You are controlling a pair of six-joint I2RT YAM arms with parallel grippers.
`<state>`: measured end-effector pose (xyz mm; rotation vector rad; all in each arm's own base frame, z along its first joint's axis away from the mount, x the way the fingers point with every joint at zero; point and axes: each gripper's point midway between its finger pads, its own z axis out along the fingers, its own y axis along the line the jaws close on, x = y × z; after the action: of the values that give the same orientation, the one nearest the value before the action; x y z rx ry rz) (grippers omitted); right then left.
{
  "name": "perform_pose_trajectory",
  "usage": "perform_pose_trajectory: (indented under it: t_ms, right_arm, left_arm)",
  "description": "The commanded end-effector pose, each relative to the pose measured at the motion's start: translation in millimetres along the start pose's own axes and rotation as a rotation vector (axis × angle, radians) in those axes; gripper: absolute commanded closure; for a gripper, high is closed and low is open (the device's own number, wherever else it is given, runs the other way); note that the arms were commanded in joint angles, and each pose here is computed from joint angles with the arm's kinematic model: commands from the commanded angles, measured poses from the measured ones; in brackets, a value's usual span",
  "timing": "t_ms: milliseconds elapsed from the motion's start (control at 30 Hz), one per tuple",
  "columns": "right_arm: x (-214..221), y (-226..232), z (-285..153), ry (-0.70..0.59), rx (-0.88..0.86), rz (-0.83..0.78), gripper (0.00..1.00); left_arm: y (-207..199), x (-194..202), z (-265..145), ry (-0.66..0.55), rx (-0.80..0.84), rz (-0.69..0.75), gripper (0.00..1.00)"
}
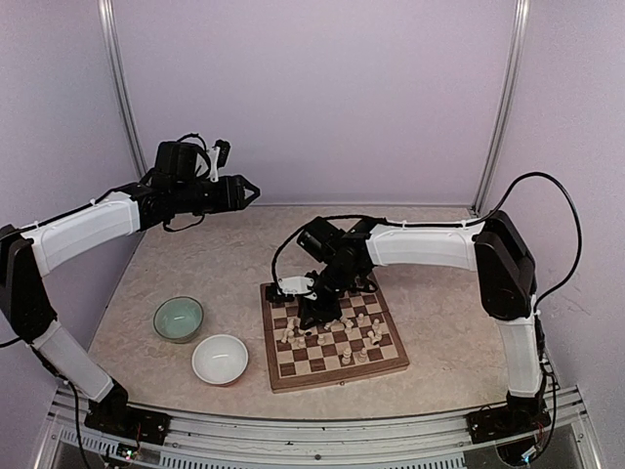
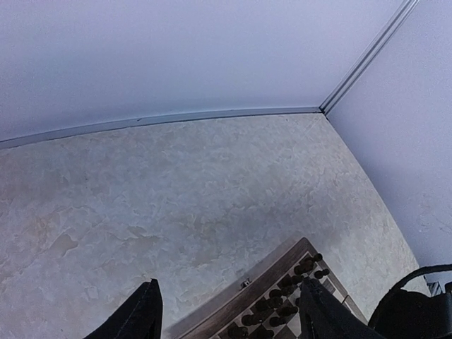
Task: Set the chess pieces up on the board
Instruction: Pick up the bishop from the chessboard, then place the bishop on c1.
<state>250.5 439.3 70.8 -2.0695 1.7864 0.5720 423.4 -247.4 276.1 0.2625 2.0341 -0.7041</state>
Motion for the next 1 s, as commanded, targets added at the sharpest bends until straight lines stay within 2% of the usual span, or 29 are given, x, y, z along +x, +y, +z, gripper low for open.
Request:
perform_pose_trajectory:
  t_ms: [0,167,300,600,967]
  right_arm:
    - [-12.4,5.0,0.7,-0.025,-0.033,-0.015,0.74]
    - [-18.4,6.3,-6.7,-0.043,-0.034,-0.021,0.88]
    - [-27.7,5.5,-23.3,-0.065,-0.006,-0.039,0.94]
    - [-34.4,8.1,-60.1,-0.085,0.072,-0.058,0.96]
    - [-19.7,39.0,-72.1,-0.102,0.016,-0.068,0.95]
  left_arm:
    - [-8.1,-24.7,-11.5,-0.058,0.027,0.003,0.34]
    - [-8.2,-25.3,-12.3,-0.059,0.030,0.002,0.34]
    - [-7.5,-23.6,-11.0,-0.054,0.030,-0.002,0.34]
    - [-10.7,-20.7,-8.6,-0.045,0.046,-0.010,0.33]
    - [-14.8,-11.9,-1.8,-0.023,0.049,0.003,0.33]
